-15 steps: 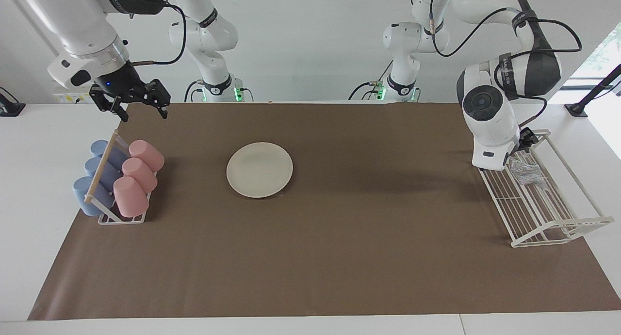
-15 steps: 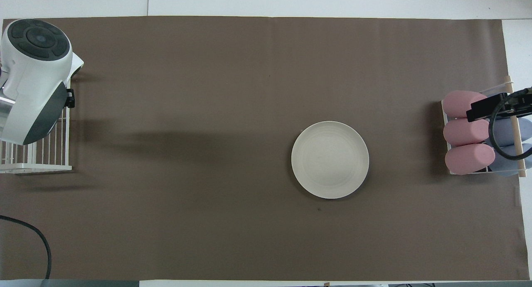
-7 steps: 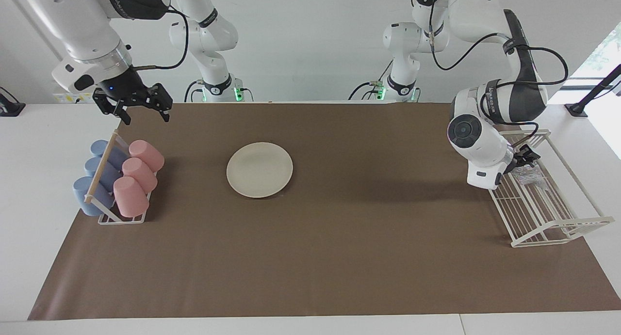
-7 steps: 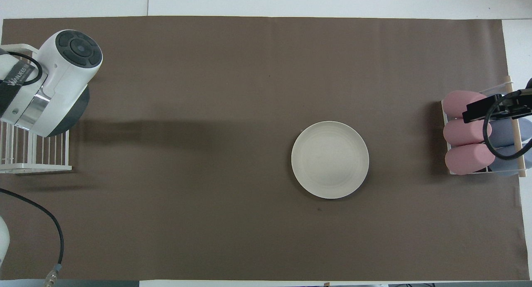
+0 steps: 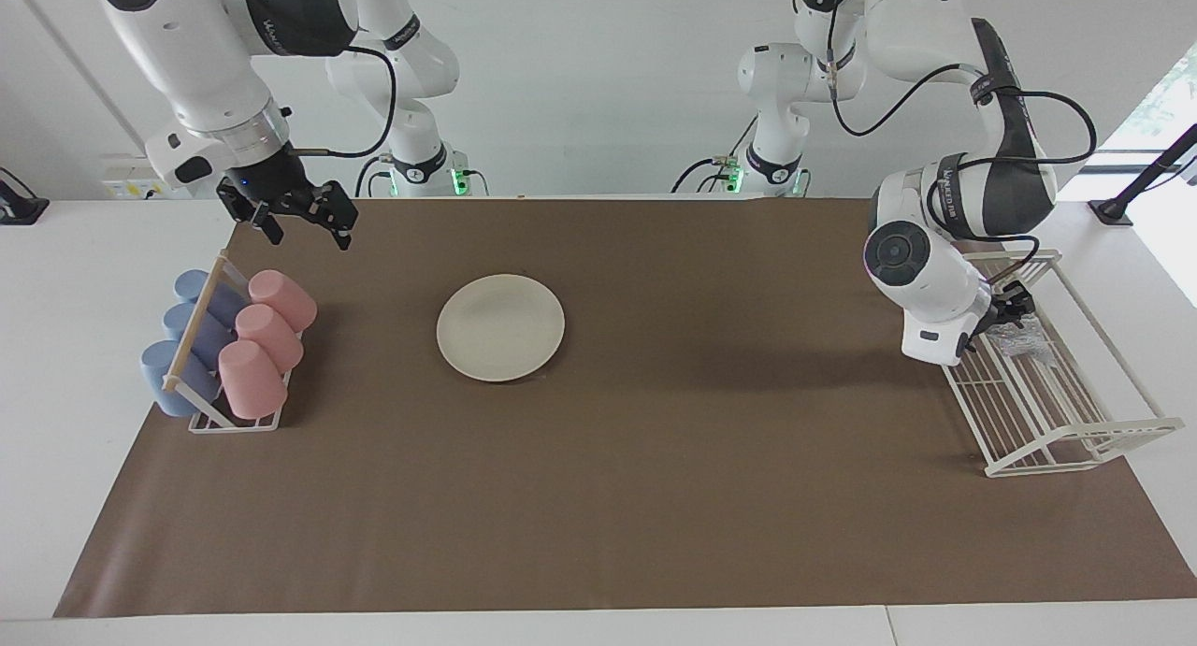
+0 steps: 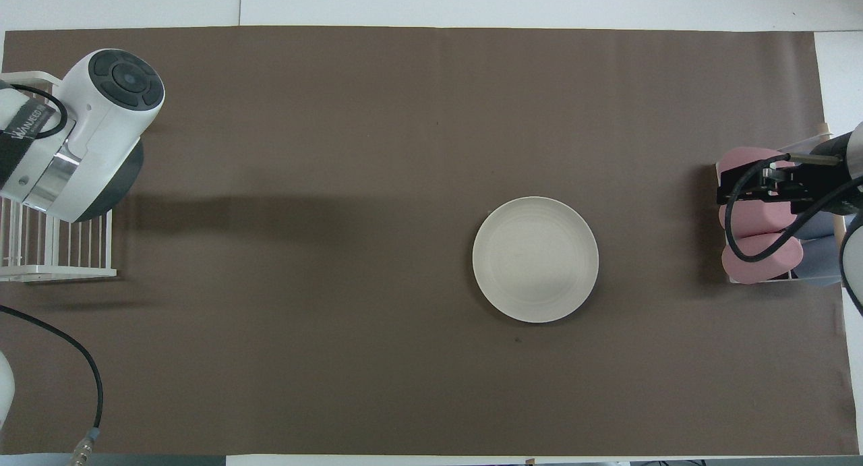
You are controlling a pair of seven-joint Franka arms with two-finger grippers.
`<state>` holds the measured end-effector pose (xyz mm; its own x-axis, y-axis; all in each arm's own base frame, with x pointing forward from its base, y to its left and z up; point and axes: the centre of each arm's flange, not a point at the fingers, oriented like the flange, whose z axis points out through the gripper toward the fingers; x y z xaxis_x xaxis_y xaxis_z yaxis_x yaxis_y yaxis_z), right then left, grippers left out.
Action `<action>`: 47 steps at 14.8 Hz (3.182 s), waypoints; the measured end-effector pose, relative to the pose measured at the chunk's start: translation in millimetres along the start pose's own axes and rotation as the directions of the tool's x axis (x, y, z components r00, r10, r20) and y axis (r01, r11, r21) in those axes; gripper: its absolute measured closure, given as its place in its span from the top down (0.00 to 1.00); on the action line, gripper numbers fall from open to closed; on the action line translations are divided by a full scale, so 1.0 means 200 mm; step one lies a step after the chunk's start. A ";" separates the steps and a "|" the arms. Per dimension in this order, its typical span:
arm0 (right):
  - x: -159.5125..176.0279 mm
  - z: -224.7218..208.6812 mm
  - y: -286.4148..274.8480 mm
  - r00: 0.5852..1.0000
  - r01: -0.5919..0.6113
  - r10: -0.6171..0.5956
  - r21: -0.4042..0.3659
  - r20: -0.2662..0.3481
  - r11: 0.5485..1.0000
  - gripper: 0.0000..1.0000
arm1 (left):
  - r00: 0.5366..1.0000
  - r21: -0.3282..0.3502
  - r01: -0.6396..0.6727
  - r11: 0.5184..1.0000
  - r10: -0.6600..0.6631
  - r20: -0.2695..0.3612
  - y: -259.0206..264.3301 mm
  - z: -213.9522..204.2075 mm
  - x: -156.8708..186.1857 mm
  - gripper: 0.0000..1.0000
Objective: Wipe plate with sponge
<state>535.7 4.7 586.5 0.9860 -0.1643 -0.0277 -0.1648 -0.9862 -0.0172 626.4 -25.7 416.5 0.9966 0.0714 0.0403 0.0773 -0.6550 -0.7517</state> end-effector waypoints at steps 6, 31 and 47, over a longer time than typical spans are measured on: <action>-0.05 0.04 0.00 0.988 -0.154 0.155 -0.006 0.020 0.988 1.00 | 1.000 0.001 0.006 1.000 -0.006 0.002 0.00 0.01 0.00 0.04; -0.27 -0.11 -1.28 0.533 -0.838 0.845 -0.113 0.050 0.535 1.00 | 0.852 -0.872 0.490 0.012 0.203 0.482 -0.71 -0.51 -0.47 0.04; -0.54 0.07 -1.90 0.218 -0.970 0.969 -0.085 0.114 0.228 1.00 | 0.969 -0.869 0.234 -0.437 0.176 0.173 -0.04 -0.65 -1.20 0.04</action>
<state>491.6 397.7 582.1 0.0527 -0.9892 -0.1367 -0.9918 -0.0678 0.1081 390.5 -135.4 498.1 0.9748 0.0838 -0.2069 0.2232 -0.3508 0.9094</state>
